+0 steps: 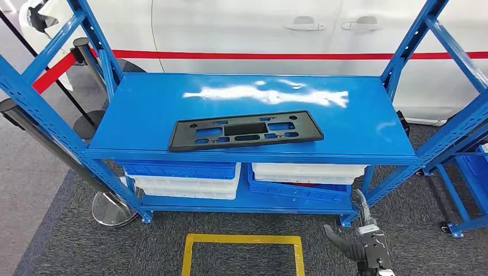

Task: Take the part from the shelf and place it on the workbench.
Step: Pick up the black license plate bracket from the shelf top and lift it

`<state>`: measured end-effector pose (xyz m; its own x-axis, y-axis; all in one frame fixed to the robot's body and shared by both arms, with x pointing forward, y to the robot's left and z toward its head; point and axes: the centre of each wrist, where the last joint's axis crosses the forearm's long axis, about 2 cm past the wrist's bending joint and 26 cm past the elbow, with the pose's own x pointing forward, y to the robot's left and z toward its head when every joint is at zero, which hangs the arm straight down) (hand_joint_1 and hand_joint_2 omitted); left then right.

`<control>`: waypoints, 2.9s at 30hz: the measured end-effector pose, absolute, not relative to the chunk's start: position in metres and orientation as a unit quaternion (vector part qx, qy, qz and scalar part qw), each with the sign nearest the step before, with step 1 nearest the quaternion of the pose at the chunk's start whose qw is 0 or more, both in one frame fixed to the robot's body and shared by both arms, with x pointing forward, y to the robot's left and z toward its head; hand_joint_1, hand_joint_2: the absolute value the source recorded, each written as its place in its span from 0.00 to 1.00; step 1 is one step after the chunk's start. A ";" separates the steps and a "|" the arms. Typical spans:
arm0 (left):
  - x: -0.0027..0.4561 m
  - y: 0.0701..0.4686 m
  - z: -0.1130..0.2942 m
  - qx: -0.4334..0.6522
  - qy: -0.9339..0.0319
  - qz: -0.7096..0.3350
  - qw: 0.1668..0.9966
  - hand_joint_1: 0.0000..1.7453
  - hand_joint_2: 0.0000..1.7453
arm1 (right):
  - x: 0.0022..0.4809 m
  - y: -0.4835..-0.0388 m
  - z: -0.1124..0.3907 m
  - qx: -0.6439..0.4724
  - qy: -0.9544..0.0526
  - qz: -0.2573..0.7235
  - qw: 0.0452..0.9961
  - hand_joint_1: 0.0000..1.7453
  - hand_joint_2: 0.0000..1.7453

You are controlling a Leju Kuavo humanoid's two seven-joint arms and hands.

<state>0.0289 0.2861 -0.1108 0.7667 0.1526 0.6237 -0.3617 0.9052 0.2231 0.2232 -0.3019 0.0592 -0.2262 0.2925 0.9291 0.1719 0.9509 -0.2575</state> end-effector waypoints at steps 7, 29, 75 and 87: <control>0.027 0.287 -0.111 0.165 -0.314 0.140 0.925 0.00 0.00 | 0.234 -0.275 0.107 -0.111 -0.849 0.093 0.508 0.00 1.00; 0.025 0.285 -0.111 0.151 -0.306 0.138 0.930 0.00 0.00 | 0.209 -0.196 0.177 -0.060 -0.884 0.272 0.375 0.00 1.00; 0.031 0.304 -0.111 0.112 -0.302 0.154 0.934 0.00 0.00 | 0.241 -0.078 0.138 -0.364 -0.814 0.409 0.195 0.00 1.00; 0.032 0.297 -0.111 0.110 -0.295 0.163 0.935 0.00 0.00 | 0.249 -0.079 0.135 -0.363 -0.807 0.416 0.210 0.00 1.00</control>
<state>0.0319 0.2972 -0.1115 0.7725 0.2397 0.5880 -0.3693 0.9229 0.1091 0.2486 -0.0785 0.1351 -0.6474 0.7613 0.0370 0.4112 0.3897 -0.8241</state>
